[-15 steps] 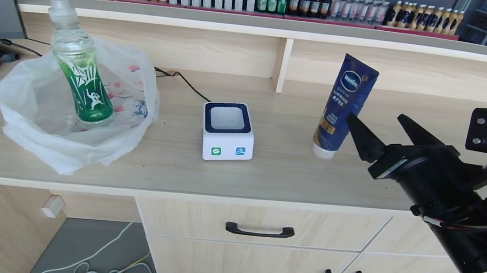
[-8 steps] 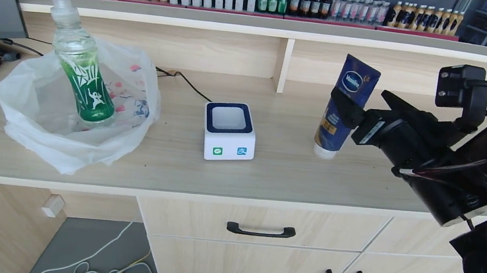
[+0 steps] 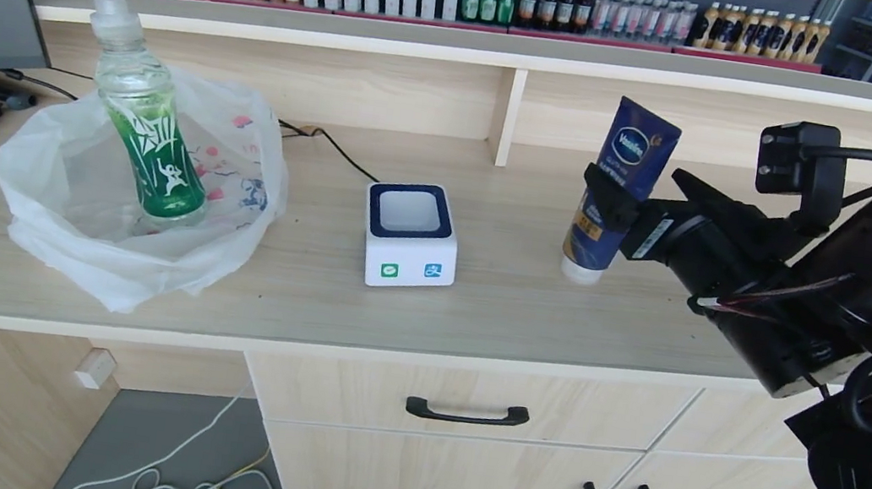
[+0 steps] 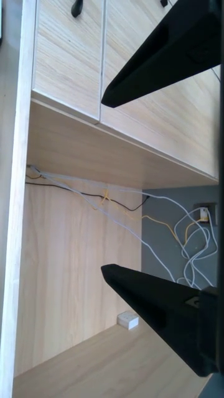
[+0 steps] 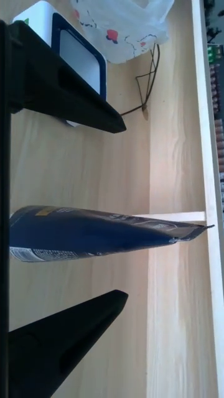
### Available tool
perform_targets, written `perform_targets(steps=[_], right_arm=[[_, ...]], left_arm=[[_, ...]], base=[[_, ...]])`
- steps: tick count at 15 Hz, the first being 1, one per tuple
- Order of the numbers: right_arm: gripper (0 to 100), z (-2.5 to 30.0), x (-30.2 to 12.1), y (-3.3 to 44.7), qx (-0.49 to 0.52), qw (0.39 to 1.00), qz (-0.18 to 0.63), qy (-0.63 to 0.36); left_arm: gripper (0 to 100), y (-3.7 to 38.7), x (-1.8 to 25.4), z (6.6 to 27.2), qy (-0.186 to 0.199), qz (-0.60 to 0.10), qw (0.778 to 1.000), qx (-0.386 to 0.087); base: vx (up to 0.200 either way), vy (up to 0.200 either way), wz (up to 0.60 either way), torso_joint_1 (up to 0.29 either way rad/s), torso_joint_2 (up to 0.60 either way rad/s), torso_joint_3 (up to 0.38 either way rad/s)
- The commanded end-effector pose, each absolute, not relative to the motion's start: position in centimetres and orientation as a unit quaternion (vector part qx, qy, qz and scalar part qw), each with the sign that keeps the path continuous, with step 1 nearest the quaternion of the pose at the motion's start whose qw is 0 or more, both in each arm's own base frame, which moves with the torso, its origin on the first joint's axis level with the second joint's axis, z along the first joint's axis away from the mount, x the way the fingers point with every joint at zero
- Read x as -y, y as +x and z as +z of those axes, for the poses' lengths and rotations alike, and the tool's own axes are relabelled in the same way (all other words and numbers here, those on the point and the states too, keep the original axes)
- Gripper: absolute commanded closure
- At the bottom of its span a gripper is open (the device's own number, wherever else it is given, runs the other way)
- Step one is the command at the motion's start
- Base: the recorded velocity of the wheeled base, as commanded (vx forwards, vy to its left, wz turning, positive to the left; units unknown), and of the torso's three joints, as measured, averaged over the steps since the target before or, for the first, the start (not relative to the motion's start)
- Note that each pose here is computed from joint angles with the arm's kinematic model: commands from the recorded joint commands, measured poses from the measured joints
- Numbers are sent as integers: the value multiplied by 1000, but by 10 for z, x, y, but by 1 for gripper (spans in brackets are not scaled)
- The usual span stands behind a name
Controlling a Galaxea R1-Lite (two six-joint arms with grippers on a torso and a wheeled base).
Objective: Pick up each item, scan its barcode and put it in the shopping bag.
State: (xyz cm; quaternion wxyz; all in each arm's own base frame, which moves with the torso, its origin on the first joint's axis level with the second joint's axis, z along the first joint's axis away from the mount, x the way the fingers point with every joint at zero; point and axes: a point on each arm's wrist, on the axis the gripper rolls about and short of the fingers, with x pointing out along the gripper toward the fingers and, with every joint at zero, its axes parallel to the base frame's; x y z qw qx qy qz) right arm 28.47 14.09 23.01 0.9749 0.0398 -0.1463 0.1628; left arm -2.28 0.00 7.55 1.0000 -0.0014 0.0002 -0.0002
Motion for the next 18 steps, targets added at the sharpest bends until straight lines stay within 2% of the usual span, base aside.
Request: perform_targets(steps=[1,6,10,18], right_arm=[[0,222,-148,297,138,975,169,41],[0,213,-153,314,127,976,169,58],[0,205,-140,327,119,978,165,52],[0,194,-151,352,120,974,189,42]], left_arm=[[0,-23,0,75,-2,0,1000,0],[0,-23,0,75,-2,0,1000,0],[0,-23,0,75,-2,0,1000,0],[0,-23,0,75,-2,0,1000,0]], base=[[0,0,0,0,0,0],[0,0,0,0,0,0],[0,0,0,0,0,0],[0,0,0,0,0,0]])
